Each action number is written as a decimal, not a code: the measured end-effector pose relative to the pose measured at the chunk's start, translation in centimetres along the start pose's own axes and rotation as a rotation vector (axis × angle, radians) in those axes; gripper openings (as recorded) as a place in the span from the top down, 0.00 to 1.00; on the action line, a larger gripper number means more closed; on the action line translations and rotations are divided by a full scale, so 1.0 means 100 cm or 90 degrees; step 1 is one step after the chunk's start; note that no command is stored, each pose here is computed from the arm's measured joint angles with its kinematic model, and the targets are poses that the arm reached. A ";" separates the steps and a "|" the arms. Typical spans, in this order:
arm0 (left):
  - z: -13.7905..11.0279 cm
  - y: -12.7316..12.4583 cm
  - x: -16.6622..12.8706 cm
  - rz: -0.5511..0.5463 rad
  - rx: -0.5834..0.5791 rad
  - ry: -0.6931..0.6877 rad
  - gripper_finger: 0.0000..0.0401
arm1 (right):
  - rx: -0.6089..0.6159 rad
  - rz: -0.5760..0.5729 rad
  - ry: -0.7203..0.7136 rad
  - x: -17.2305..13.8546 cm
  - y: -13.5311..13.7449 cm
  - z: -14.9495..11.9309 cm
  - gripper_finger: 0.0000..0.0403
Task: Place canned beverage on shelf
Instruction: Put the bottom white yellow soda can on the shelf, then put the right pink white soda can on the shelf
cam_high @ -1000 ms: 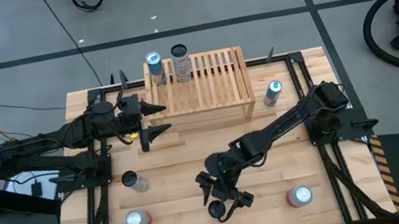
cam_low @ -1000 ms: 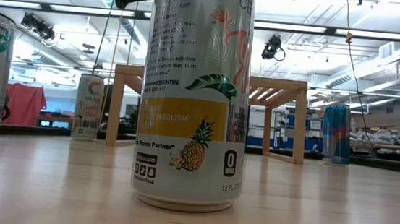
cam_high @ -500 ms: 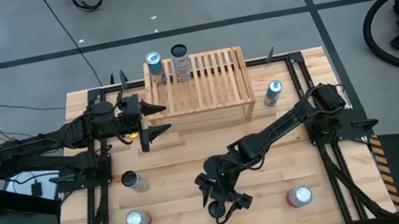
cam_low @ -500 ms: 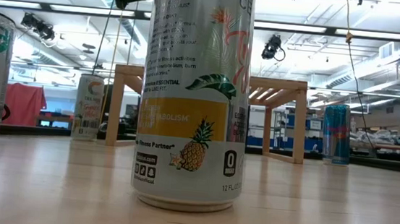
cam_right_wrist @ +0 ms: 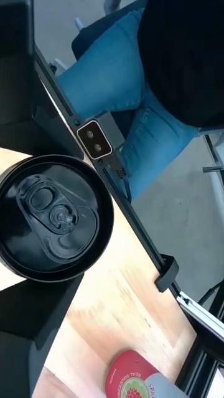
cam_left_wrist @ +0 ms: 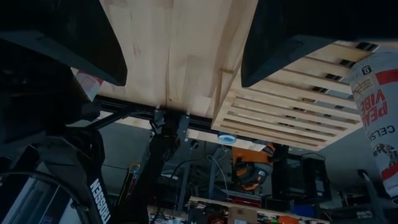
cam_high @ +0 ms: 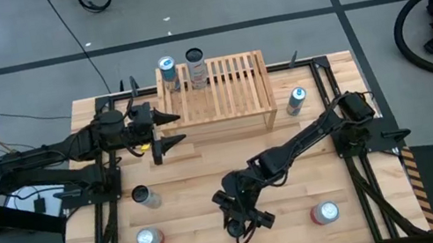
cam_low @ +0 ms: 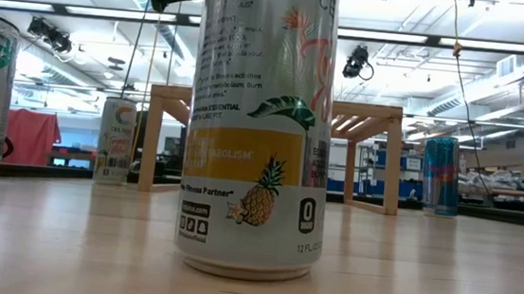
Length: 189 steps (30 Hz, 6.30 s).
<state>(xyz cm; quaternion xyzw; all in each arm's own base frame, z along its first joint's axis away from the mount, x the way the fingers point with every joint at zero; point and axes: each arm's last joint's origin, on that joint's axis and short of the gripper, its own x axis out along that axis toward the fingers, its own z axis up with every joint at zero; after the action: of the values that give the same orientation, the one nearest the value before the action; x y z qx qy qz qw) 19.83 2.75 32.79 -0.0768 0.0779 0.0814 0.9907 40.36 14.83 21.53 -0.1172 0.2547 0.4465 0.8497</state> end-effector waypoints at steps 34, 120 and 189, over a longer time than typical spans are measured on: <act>-0.008 0.001 0.000 0.008 0.000 0.050 0.21 | 0.286 -0.522 -0.036 -0.077 -0.030 0.025 0.33; -0.018 0.003 -0.002 0.019 -0.014 0.116 0.21 | 0.469 -0.726 -0.034 -0.391 -0.109 -0.036 0.20; -0.016 0.002 -0.001 0.026 -0.115 0.105 0.21 | 0.251 -0.298 -0.223 -0.373 0.151 0.096 0.04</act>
<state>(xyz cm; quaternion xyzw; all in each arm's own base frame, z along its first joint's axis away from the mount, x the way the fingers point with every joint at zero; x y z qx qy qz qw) 19.43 2.69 31.19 -0.1709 0.1529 0.1018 0.9680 13.61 1.55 50.10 0.0724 0.1525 0.1956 0.9661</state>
